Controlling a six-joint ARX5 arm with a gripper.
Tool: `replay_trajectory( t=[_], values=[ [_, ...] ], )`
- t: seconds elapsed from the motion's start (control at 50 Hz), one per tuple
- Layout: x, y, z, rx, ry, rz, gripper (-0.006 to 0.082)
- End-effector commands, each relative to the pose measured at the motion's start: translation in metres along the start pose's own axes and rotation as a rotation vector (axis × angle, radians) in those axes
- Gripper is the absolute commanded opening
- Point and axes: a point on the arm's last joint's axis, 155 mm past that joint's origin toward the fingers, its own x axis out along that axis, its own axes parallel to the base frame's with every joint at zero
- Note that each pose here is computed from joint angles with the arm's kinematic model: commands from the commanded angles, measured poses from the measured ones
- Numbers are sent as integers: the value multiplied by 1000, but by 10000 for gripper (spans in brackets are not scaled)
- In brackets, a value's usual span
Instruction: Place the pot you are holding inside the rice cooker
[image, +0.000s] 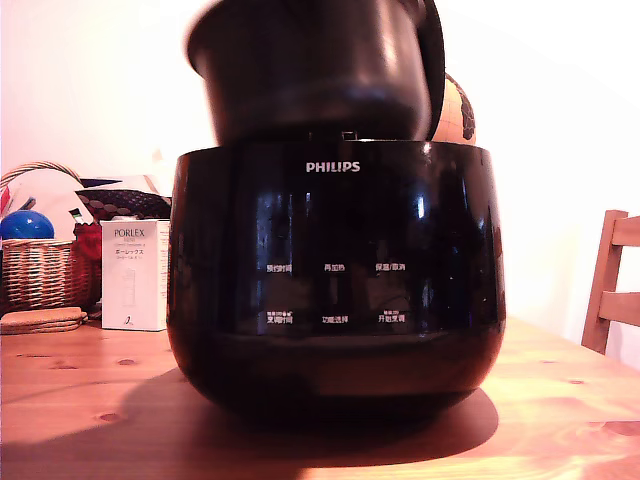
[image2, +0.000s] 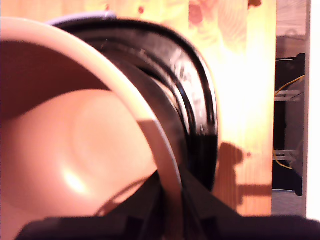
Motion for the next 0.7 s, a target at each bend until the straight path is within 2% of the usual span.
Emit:
replay_trajectory(
  t=[0.0,0.26,0.68],
  values=[
    [-5,6,12,14,-39,24,-22],
    [13,4,12,36,-11,-15,-23],
    [16,4,12,15,-31,-55,-23]
  ],
)
